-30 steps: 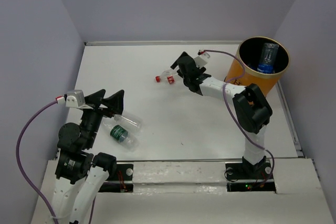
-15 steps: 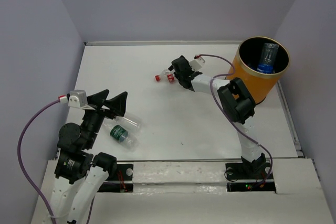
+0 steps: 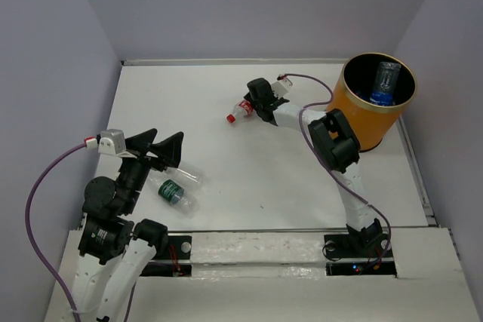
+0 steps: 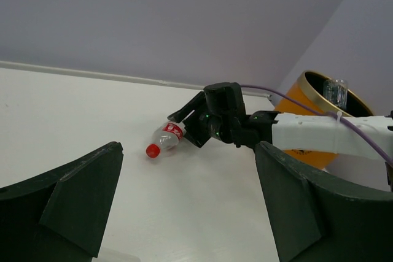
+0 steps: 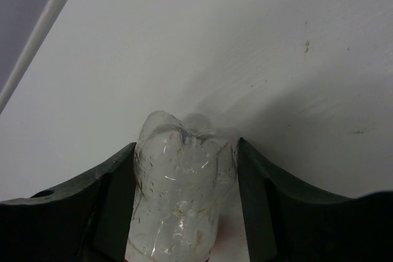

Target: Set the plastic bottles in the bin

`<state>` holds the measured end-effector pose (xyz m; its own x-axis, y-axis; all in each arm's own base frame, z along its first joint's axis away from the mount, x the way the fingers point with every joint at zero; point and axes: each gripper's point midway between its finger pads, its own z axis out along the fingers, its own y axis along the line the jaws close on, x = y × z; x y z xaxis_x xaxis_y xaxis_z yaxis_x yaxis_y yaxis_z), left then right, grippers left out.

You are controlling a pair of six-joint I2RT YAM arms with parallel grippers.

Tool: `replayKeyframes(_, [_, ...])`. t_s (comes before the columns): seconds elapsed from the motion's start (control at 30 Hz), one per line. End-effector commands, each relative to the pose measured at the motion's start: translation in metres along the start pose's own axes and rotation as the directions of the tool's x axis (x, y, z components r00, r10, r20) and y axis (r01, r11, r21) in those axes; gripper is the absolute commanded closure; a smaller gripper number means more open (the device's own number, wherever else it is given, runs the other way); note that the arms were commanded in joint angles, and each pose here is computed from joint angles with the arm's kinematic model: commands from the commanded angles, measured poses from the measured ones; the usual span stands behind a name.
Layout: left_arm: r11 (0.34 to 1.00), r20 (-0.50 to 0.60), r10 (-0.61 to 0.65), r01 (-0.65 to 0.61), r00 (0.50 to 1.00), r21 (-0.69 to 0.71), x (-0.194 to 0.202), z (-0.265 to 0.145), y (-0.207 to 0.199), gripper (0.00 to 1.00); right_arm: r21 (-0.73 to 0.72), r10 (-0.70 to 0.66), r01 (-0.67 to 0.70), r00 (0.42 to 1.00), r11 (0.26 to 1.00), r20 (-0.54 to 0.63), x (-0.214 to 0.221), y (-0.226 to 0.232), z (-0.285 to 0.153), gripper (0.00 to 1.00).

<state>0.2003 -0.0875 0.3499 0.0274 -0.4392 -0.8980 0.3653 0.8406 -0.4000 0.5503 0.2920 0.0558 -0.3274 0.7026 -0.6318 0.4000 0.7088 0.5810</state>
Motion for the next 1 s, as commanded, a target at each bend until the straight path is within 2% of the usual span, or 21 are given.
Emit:
replayKeyframes(0.0, [0.999, 0.024, 0.016, -0.017, 1.000, 0.031, -0.007, 0.004, -0.006, 0.01, 0.000, -0.022, 0.022, 0.999, 1.000, 0.025, -0.013, -0.001, -0.006, 0.72])
replayKeyframes(0.03, [0.999, 0.024, 0.016, -0.017, 1.000, 0.032, -0.007, 0.004, -0.007, 0.01, -0.017, -0.025, 0.025, 0.999, 1.000, 0.026, -0.016, 0.002, -0.010, 0.80])
replayKeyframes(0.1, [0.999, 0.023, 0.016, -0.017, 1.000, 0.034, -0.007, 0.004, -0.007, 0.01, -0.132, -0.020, 0.030, 0.997, 0.991, 0.076, -0.044, 0.032, -0.032, 0.84])
replayKeyframes(0.13, [0.999, 0.021, 0.015, -0.015, 1.000, 0.035, -0.006, 0.004, -0.007, 0.01, -0.147, -0.048, 0.059, 0.996, 0.987, 0.073, -0.038, 0.025, -0.039, 0.84])
replayKeyframes(0.2, [0.999, 0.023, 0.014, -0.015, 1.000, 0.037, -0.007, 0.004, -0.007, 0.01, -0.259, -0.070, 0.104, 0.988, 0.960, 0.135, -0.067, 0.057, -0.073, 0.84])
replayKeyframes(0.27, [0.999, 0.025, 0.014, -0.015, 1.000, 0.041, -0.007, 0.003, -0.008, 0.01, -0.301, -0.116, 0.161, 0.980, 0.940, 0.162, -0.077, 0.064, -0.097, 0.84])
replayKeyframes(0.3, [0.999, 0.024, 0.014, -0.015, 1.000, 0.039, -0.007, 0.004, -0.008, 0.01, -0.326, -0.148, 0.209, 0.968, 0.922, 0.201, -0.090, 0.072, -0.110, 0.84])
replayKeyframes(0.33, [0.999, 0.025, 0.014, -0.015, 1.000, 0.041, -0.007, 0.004, -0.008, 0.01, -0.375, -0.121, 0.210, 0.962, 0.903, 0.246, -0.119, 0.088, -0.141, 0.84])
replayKeyframes(0.4, [0.999, 0.031, 0.012, -0.014, 0.999, 0.044, -0.008, 0.003, -0.009, 0.01, -0.359, -0.188, 0.306, 0.926, 0.882, 0.327, -0.145, 0.085, -0.166, 0.85])
replayKeyframes(0.43, [0.999, 0.031, 0.014, -0.015, 0.999, 0.046, -0.009, 0.002, -0.009, 0.01, -0.363, -0.173, 0.320, 0.908, 0.875, 0.382, -0.175, 0.090, -0.196, 0.85])
replayKeyframes(0.5, [0.998, 0.041, 0.011, -0.014, 0.999, 0.053, -0.011, 0.000, -0.011, 0.01, -0.263, -0.211, 0.369, 0.852, 0.891, 0.480, -0.214, 0.079, -0.222, 0.85])
replayKeyframes(0.53, [0.998, 0.044, 0.012, -0.014, 0.999, 0.054, -0.012, -0.001, -0.011, 0.01, -0.176, -0.298, 0.449, 0.791, 0.876, 0.535, -0.232, 0.070, -0.234, 0.85])
replayKeyframes(0.57, [0.998, 0.050, 0.011, -0.014, 0.999, 0.057, -0.013, -0.002, -0.012, 0.01, -0.139, -0.296, 0.455, 0.753, 0.880, 0.588, -0.260, 0.066, -0.261, 0.86])
replayKeyframes(0.6, [0.998, 0.062, 0.012, -0.016, 0.998, 0.059, -0.016, -0.004, -0.012, 0.01, -0.021, -0.364, 0.482, 0.687, 0.876, 0.629, -0.289, 0.052, -0.270, 0.86])
replayKeyframes(0.67, [0.998, 0.069, 0.011, -0.015, 0.998, 0.061, -0.018, -0.006, -0.013, 0.01, 0.089, -0.422, 0.496, 0.617, 0.864, 0.664, -0.325, 0.038, -0.288, 0.86])
replayKeyframes(0.7, [0.998, 0.073, 0.011, -0.016, 0.997, 0.065, -0.019, -0.007, -0.014, 0.01, 0.210, -0.485, 0.485, 0.560, 0.849, 0.672, -0.354, 0.019, -0.298, 0.86])
replayKeyframes(0.83, [0.997, 0.085, 0.009, -0.015, 0.996, 0.073, -0.021, -0.010, -0.015, 0.01, 0.416, -0.566, 0.388, 0.478, 0.822, 0.672, -0.417, -0.025, -0.322, 0.86])
replayKeyframes(0.97, [0.997, 0.092, 0.007, -0.014, 0.996, 0.074, -0.023, -0.013, -0.016, 0.01, 0.546, -0.634, 0.323, 0.433, 0.773, 0.641, -0.448, -0.065, -0.328, 0.86])
